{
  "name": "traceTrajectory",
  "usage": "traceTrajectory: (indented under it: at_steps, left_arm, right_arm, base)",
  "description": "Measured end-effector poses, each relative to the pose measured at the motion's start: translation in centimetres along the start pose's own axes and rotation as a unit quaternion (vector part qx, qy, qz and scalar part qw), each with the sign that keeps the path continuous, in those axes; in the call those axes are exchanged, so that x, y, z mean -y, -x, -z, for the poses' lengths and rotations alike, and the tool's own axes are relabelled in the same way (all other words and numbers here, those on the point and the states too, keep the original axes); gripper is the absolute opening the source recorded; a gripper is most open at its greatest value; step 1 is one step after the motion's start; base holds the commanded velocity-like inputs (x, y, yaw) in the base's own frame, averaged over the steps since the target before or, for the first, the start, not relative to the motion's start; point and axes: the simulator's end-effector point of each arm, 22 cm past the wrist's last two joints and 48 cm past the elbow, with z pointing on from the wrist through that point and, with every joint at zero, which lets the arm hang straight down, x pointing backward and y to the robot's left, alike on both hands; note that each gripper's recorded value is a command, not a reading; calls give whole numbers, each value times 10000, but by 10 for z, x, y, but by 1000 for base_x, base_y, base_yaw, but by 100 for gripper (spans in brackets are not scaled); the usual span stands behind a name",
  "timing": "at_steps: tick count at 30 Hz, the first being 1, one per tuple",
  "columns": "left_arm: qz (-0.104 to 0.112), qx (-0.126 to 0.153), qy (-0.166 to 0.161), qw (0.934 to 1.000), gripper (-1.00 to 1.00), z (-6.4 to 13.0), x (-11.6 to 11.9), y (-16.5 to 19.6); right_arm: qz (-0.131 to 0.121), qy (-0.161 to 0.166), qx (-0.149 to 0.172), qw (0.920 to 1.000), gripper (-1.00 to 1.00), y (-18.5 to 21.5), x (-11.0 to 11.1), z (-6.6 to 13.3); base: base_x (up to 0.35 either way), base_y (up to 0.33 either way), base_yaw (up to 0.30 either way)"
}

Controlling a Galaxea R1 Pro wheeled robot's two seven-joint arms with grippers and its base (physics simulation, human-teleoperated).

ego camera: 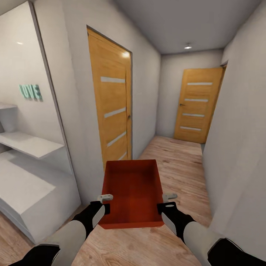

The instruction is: Move the two storage containers from the living room to the garage. In the garage, place one container on the floor and stack the other container on top of it (either order is fine).

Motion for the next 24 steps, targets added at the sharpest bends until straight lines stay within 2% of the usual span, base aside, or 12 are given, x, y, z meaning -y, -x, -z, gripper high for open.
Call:
traceTrajectory:
  at_steps: [13, 24]
  left_arm:
    - [0, -1, 0, 10000, -100, 0, 0, 0]
    - [-5, -5, 1, 10000, -100, 0, 0, 0]
  right_arm:
    - [0, 0, -1, 10000, -100, 0, 0, 0]
    - [-5, 0, -6, 10000, -100, -1, 0, 0]
  base:
    - [322, 0, -6]
    - [322, 0, -214]
